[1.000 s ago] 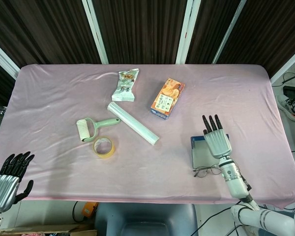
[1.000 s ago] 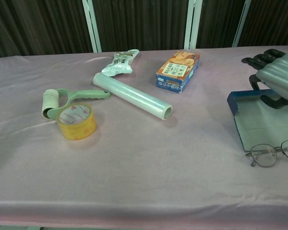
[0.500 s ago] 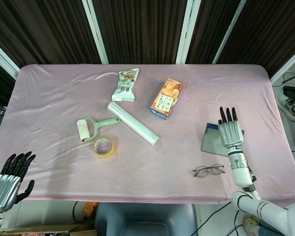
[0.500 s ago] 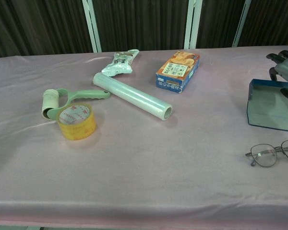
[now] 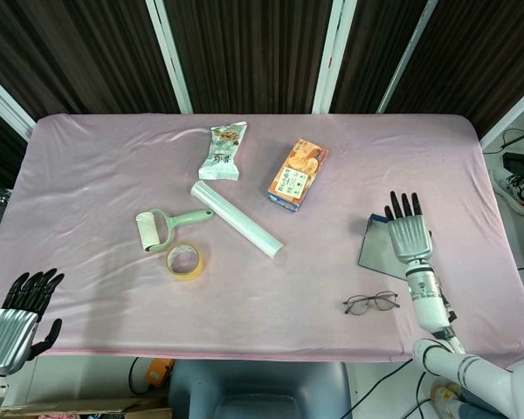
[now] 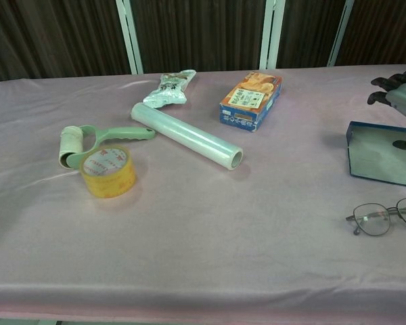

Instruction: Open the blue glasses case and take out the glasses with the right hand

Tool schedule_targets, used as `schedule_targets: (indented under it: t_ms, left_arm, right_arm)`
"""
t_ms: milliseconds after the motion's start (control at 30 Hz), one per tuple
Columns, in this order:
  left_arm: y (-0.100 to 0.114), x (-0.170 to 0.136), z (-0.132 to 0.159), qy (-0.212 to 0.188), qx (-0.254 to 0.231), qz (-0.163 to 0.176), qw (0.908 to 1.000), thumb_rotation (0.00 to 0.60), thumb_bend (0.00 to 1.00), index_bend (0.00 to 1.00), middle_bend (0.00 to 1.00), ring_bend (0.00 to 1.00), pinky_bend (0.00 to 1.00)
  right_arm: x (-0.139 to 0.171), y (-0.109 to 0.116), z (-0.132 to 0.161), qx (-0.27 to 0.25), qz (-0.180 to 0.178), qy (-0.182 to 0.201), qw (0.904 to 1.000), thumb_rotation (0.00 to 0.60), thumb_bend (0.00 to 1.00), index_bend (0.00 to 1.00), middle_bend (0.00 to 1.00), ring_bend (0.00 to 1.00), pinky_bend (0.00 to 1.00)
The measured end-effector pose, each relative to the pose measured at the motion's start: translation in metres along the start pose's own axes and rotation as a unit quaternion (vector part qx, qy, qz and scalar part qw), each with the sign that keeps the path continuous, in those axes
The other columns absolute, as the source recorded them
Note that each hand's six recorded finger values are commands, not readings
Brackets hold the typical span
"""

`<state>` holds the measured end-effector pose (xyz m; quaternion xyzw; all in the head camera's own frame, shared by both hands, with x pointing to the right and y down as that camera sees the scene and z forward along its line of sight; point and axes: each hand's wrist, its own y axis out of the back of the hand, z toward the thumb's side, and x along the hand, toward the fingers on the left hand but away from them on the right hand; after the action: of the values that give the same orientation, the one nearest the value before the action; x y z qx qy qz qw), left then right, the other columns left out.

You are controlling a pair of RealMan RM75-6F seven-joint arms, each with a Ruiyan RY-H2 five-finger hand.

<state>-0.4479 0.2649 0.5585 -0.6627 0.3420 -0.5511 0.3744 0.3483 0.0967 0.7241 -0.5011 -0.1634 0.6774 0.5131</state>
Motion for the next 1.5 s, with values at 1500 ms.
schedule_targets:
  t_ms: [1500]
  left_arm:
    - [0.003,-0.004,-0.002,0.001,-0.006,0.007,1.0,0.6,0.43,0.0,0.04,0.05,0.05]
  right_arm:
    - [0.118,-0.019,0.041,-0.066,0.055,0.196,0.9769,0.6,0.57,0.65,0.03,0.0,0.0]
